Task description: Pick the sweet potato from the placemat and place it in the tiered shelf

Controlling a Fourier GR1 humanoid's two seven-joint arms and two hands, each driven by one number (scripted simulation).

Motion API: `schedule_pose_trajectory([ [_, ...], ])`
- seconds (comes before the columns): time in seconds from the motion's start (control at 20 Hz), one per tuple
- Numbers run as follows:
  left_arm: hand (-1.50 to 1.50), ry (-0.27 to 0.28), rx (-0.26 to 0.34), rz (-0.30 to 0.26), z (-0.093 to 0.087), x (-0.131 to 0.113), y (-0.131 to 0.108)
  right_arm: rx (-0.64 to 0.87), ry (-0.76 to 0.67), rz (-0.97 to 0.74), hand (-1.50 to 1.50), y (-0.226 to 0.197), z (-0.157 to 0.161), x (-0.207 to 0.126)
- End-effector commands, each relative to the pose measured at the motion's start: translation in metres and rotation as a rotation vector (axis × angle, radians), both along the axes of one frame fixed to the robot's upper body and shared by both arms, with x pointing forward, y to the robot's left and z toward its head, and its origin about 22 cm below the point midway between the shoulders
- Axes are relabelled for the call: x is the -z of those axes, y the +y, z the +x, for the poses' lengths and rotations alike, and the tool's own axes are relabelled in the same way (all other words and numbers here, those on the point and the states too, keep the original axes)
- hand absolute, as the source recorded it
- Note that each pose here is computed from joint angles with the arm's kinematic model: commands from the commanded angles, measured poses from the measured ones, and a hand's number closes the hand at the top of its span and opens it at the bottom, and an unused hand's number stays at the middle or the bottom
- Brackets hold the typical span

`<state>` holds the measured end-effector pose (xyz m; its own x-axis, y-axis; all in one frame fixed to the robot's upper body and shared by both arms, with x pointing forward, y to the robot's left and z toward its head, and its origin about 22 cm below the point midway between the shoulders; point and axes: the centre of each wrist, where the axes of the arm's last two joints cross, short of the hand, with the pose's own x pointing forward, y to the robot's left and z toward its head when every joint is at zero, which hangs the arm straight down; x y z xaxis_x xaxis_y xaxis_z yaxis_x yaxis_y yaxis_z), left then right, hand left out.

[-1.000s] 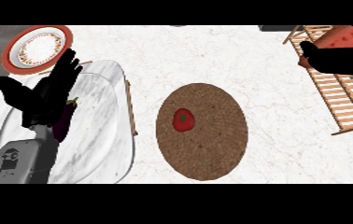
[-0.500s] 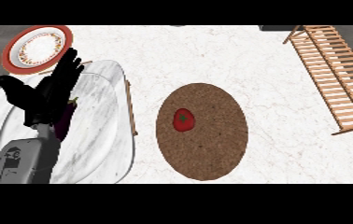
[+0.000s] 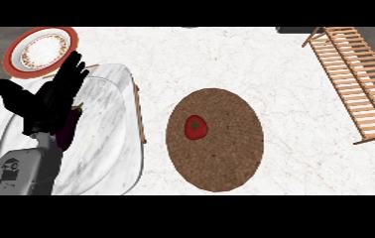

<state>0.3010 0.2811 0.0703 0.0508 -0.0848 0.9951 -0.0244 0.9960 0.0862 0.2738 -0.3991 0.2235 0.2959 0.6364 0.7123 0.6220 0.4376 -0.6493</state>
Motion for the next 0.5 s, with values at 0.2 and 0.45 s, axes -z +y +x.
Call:
schedule_pose_trajectory([
  [0.2, 0.0, -0.006, 0.012, -0.014, 0.009, 0.003, 0.0, 0.006, -0.016, 0.014, 1.5, -0.047, -0.009, 0.02],
  [0.45, 0.0, -0.027, 0.013, 0.009, -0.005, 0.004, -0.01, 0.187, 0.015, 0.078, 1.5, -0.059, -0.005, 0.03],
])
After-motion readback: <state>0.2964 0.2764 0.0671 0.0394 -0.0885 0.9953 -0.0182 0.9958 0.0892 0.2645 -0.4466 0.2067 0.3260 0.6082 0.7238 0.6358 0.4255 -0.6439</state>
